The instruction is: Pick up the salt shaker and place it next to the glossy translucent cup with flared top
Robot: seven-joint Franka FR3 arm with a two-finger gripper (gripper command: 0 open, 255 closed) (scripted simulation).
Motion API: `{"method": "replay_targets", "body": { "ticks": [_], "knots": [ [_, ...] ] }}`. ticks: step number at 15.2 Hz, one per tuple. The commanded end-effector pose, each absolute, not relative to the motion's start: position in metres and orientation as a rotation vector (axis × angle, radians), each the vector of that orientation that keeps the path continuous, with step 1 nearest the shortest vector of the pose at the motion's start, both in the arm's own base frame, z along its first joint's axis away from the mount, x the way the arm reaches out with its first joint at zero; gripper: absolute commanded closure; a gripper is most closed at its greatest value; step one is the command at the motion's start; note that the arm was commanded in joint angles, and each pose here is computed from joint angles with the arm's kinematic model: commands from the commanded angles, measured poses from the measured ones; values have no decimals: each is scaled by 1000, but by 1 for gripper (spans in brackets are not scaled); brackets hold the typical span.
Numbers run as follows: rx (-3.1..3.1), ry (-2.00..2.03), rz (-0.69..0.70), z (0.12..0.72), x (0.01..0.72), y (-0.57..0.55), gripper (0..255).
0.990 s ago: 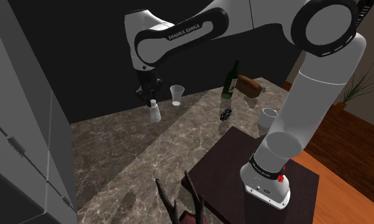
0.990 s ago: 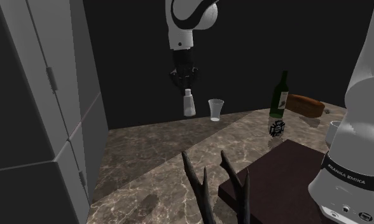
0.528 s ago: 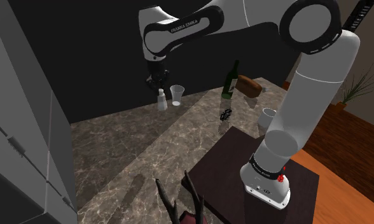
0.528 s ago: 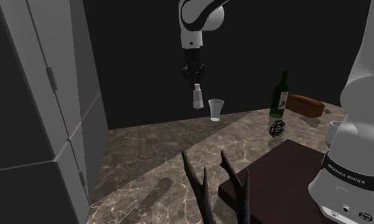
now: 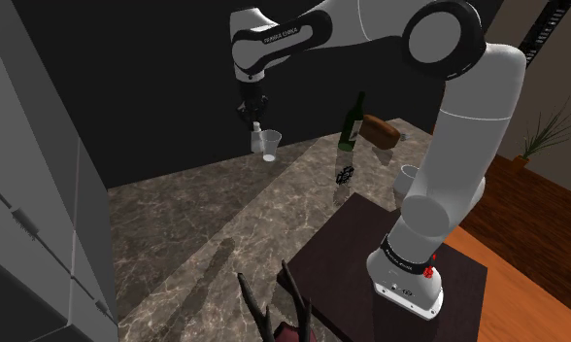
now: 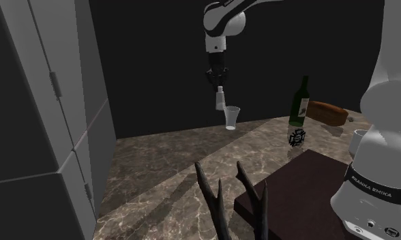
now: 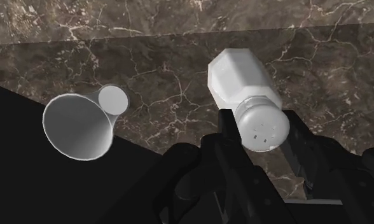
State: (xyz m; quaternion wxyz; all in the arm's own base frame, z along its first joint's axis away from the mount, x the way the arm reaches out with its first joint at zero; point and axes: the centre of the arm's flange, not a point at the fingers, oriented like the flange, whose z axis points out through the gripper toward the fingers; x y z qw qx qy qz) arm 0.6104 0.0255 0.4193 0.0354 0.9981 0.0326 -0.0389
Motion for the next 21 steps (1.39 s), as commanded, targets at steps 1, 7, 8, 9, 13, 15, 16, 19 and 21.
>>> {"method": "replay_targets", "body": {
  "ticks": [1,7,8,9,13,15,16,19,21],
  "knots": [
    [3067,103,-119,419,621,1,255],
    [3067,103,-119,393,623,-4,255],
    [3067,103,-119,388,623,-4,255],
    [3067,103,-119,382,623,-4,255],
    [3067,103,-119,361,623,-4,255],
    [3067,103,-119,351,623,-4,255],
    [3067,103,-119,345,623,-4,255],
    [3067,103,-119,330,623,-4,255],
    [3067,103,-119,319,623,-4,255]
  ]
}}
